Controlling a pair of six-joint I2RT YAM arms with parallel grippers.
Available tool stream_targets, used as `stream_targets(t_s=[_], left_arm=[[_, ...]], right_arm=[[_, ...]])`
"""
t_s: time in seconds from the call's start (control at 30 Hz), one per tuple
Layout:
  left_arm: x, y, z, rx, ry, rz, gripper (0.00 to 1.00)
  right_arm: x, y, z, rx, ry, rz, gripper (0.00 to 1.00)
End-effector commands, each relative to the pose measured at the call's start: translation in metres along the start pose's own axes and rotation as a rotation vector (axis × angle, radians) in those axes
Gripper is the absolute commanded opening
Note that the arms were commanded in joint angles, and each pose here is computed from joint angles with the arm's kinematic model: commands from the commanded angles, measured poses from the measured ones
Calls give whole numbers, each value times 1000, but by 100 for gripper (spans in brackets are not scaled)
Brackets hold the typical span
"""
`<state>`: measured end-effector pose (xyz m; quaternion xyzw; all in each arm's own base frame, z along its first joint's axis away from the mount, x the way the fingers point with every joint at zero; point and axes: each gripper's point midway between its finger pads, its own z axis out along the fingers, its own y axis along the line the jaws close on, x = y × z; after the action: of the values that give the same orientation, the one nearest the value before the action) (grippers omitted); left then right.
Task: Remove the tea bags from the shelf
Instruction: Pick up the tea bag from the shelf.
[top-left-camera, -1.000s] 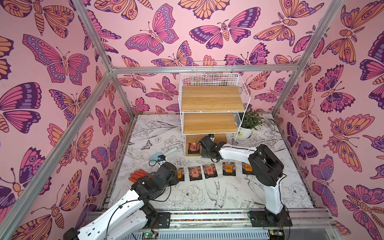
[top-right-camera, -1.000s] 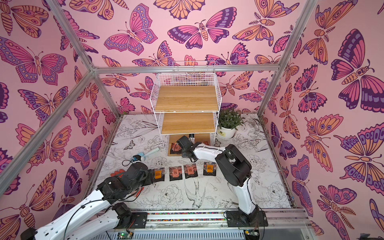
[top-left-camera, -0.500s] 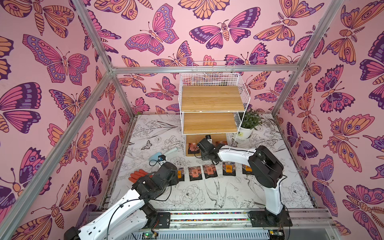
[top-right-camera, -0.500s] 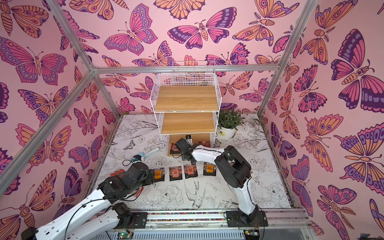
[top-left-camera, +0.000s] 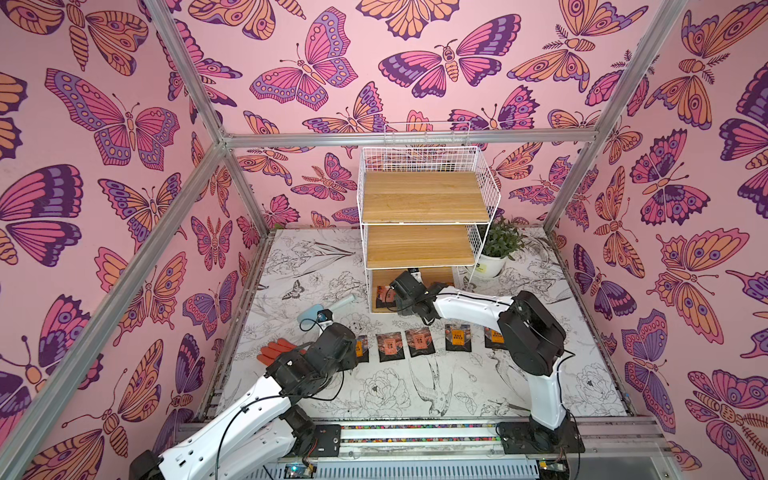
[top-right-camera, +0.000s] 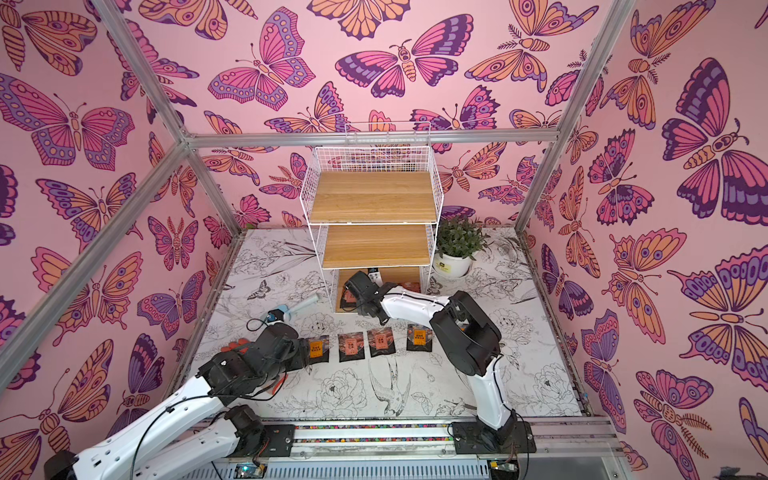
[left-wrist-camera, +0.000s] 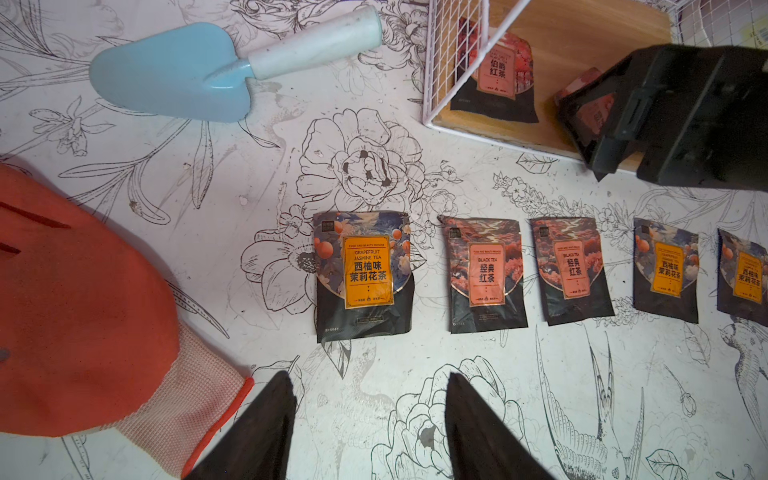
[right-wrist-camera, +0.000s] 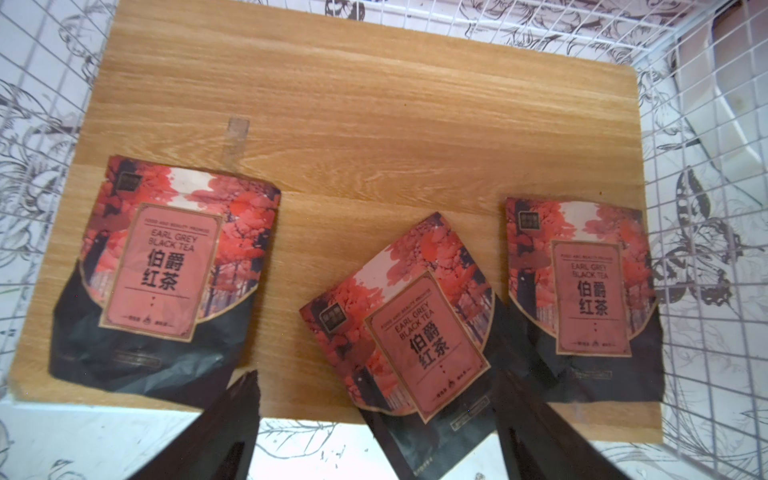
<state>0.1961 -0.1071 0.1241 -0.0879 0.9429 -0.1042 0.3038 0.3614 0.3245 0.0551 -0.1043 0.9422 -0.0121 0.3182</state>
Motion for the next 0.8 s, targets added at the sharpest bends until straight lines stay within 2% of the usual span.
stream_targets(t_s=[0.0, 0.4, 0.77], left_arm=[[-4, 5, -3, -26, -7, 12, 61], [-5, 3, -2, -33, -2, 18, 61], [-5, 3, -2, -32, -4, 17, 61]], right_arm=[[5, -11, 13, 31, 36, -13, 91], [19, -6, 34, -44, 126, 23, 92], [59, 1, 52, -125, 284, 121, 80]])
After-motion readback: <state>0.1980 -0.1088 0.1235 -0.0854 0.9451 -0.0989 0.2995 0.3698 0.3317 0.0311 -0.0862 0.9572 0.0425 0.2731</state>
